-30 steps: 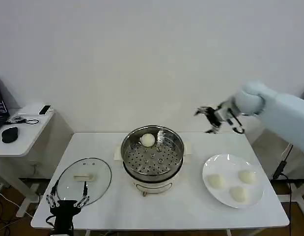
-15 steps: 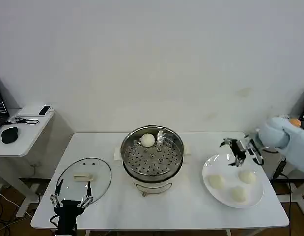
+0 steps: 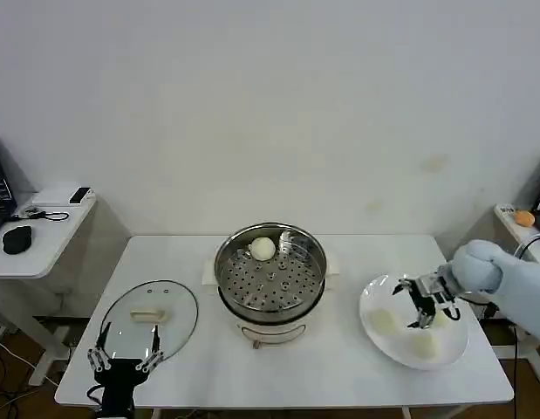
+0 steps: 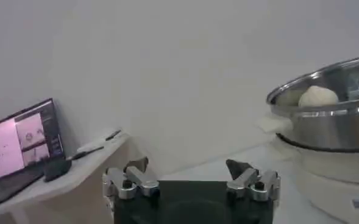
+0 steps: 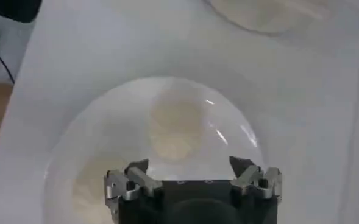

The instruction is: Take steamed baozi put them in steamer then cover it.

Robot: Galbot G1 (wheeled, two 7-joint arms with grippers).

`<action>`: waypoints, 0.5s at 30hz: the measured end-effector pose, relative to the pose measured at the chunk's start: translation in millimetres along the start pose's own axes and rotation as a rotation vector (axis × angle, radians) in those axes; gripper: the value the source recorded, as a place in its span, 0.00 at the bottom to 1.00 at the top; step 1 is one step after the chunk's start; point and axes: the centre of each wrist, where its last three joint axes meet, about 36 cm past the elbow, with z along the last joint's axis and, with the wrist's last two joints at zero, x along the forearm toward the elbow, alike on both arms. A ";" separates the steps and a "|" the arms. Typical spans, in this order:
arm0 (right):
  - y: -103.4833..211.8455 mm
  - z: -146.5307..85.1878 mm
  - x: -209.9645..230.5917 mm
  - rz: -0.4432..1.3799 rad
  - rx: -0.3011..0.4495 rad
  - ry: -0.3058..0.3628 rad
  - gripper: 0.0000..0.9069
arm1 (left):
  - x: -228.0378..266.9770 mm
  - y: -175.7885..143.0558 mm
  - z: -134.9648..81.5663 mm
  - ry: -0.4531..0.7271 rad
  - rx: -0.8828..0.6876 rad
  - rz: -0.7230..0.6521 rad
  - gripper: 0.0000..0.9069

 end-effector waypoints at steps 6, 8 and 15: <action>-4.8 -6.8 -14.2 -0.009 -0.002 -0.003 1.00 | 0.3 -0.6 2.4 0.008 0.002 -0.002 1.00; -6.5 -9.2 -19.0 -0.012 -0.004 -0.003 1.00 | 0.5 -0.6 2.7 0.009 0.002 -0.003 1.00; -9.3 -16.0 -31.0 -0.027 -0.003 0.001 0.86 | 1.2 -0.2 2.9 0.011 0.003 -0.006 1.00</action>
